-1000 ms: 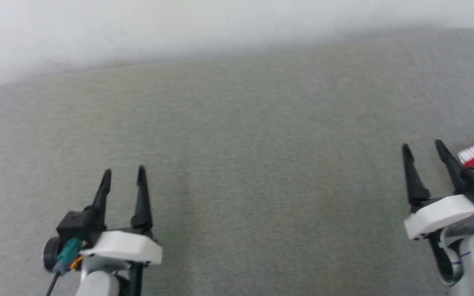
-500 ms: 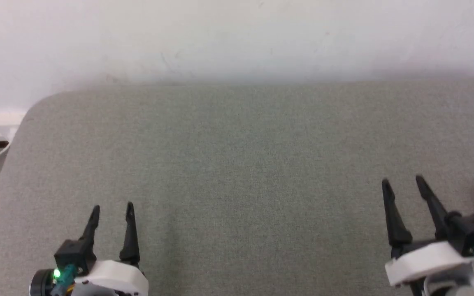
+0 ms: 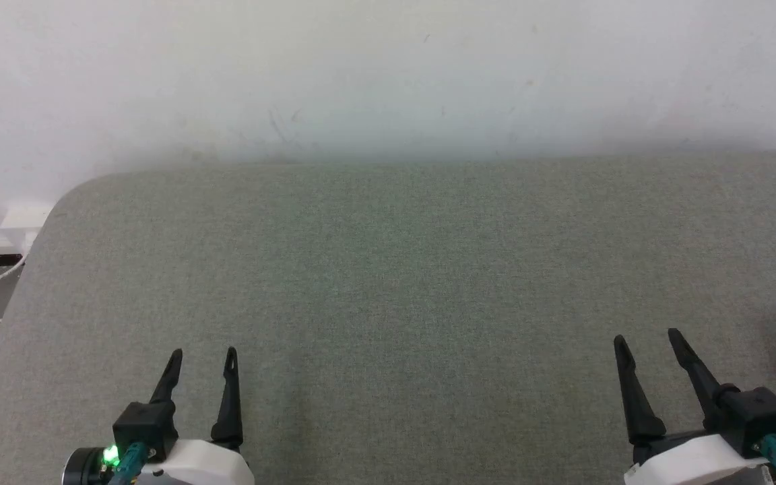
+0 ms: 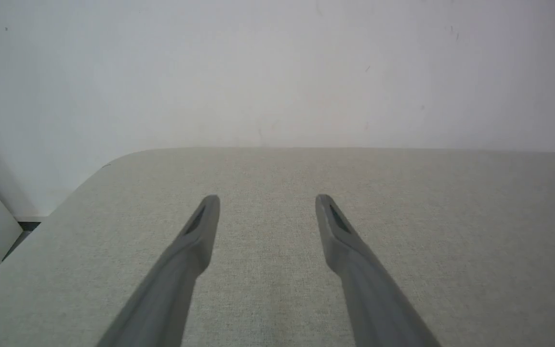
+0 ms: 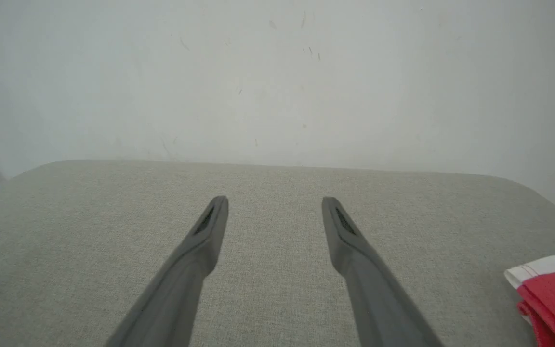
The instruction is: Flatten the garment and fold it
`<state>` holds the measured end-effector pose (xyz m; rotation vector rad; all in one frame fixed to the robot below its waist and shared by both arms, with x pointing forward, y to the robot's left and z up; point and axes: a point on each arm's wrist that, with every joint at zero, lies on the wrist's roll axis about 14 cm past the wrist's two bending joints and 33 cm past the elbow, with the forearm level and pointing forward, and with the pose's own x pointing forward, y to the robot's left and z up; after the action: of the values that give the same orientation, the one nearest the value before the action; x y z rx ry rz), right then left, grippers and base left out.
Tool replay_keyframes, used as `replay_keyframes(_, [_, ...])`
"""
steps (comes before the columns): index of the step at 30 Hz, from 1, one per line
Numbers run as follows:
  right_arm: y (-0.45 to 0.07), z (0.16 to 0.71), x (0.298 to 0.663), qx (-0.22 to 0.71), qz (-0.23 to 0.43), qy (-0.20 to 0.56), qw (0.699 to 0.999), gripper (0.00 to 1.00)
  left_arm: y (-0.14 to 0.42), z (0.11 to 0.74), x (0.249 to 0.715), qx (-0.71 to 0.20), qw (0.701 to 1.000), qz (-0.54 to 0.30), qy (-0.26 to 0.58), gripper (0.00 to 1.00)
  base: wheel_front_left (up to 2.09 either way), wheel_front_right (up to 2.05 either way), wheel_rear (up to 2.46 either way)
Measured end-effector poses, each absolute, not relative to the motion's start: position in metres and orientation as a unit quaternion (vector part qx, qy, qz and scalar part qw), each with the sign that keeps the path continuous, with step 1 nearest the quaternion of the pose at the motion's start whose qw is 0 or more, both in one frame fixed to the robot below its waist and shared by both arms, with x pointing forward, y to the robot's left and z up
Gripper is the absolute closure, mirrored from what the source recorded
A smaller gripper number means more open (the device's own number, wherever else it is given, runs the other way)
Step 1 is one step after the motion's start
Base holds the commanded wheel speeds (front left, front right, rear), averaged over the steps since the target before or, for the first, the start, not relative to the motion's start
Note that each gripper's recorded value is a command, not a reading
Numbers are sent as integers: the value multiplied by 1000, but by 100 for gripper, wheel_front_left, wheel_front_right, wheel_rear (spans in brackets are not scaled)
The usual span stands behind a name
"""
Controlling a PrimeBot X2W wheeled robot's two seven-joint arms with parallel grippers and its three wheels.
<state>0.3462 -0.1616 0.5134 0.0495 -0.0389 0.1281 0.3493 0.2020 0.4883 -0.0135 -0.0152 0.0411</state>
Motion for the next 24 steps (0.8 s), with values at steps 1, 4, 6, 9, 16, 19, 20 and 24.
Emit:
replay_keyframes(1, [-161, 513, 345, 25, 64, -20, 997, 0, 202, 489, 349, -6, 1000, 20, -9, 0, 0, 0, 0])
replay_keyframes(4, [-161, 513, 343, 28, 64, -19, 997, 0, 203, 490, 349, -2, 1000, 18, -10, 0, 0, 0, 0])
replay_keyframes(6, [-161, 513, 343, 28, 64, -18, 997, 100, 202, 490, 349, -3, 1000, 18, -9, 100, 0, 0, 0])
replay_keyframes(9, [-161, 512, 343, 28, 64, -17, 997, 100, 202, 490, 349, -3, 1000, 18, -9, 100, 0, 0, 0])
replay_keyframes(16, [-162, 512, 343, 27, 64, -16, 997, 100, 201, 490, 350, -5, 1000, 17, -5, 100, 0, 0, 0])
replay_keyframes(19, [-162, 511, 343, 27, 64, -12, 998, 100, 200, 490, 351, -4, 1000, 16, -5, 100, 0, 0, 0])
replay_keyframes(20, [-162, 511, 343, 27, 64, -12, 998, 100, 199, 490, 351, -4, 1000, 16, -5, 100, 0, 0, 0])
replay_keyframes(24, [-162, 511, 343, 26, 63, -11, 998, 100, 199, 491, 352, -3, 1000, 15, -4, 100, 0, 0, 0])
